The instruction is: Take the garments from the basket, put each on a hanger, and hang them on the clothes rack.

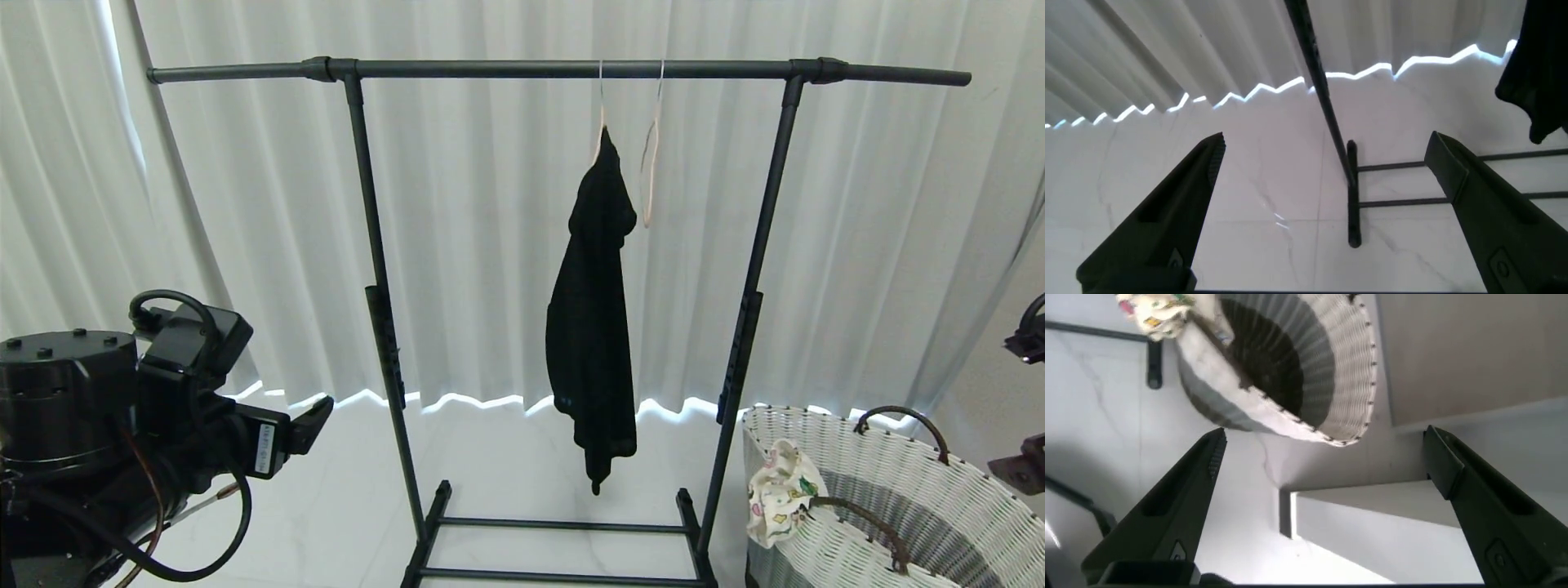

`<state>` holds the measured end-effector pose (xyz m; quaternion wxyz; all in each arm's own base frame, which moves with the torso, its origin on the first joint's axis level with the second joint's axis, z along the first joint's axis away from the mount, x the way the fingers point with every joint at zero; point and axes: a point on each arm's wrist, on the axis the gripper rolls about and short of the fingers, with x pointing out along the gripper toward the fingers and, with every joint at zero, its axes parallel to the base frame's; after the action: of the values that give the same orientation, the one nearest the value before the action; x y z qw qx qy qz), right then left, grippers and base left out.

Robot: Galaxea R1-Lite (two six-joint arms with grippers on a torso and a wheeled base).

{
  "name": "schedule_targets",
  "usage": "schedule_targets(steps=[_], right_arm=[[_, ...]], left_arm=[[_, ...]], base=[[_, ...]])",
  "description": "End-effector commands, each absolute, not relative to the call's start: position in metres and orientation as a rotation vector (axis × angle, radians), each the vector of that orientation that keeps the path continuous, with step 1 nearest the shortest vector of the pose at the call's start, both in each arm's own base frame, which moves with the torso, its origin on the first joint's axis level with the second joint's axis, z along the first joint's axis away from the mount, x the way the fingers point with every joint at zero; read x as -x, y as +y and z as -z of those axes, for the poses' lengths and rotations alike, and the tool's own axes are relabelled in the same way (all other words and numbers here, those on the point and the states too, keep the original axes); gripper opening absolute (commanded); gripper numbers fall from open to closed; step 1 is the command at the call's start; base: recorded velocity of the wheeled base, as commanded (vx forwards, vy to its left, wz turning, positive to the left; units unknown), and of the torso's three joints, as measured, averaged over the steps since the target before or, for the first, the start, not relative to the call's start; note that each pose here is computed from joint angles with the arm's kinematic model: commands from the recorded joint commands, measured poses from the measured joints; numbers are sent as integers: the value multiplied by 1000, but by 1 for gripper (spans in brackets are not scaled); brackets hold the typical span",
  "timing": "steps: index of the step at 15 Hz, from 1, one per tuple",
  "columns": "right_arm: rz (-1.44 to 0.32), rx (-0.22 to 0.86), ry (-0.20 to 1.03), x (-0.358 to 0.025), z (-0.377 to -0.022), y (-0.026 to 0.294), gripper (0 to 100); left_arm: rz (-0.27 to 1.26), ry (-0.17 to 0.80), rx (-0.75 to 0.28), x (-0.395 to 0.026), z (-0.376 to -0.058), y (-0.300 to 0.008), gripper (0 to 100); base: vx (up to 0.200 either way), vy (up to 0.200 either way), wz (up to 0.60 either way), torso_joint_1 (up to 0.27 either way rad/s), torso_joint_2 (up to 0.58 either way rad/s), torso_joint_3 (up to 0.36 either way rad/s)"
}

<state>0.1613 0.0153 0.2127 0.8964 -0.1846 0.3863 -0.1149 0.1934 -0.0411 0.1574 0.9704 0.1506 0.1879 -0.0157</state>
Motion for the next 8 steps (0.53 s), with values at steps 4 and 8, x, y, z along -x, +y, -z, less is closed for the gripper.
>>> schedule_targets(steps=[4,8], right_arm=[[190,424,854,-191,-169,21,100],[161,466,901,-211,-130,24,100]], left_arm=[[94,358,-302,-195,-161,-56,100],[101,363,-303,-199,-160,-58,100]], base=[[200,0,0,-13,38,24],[200,0,0,4,5,5]])
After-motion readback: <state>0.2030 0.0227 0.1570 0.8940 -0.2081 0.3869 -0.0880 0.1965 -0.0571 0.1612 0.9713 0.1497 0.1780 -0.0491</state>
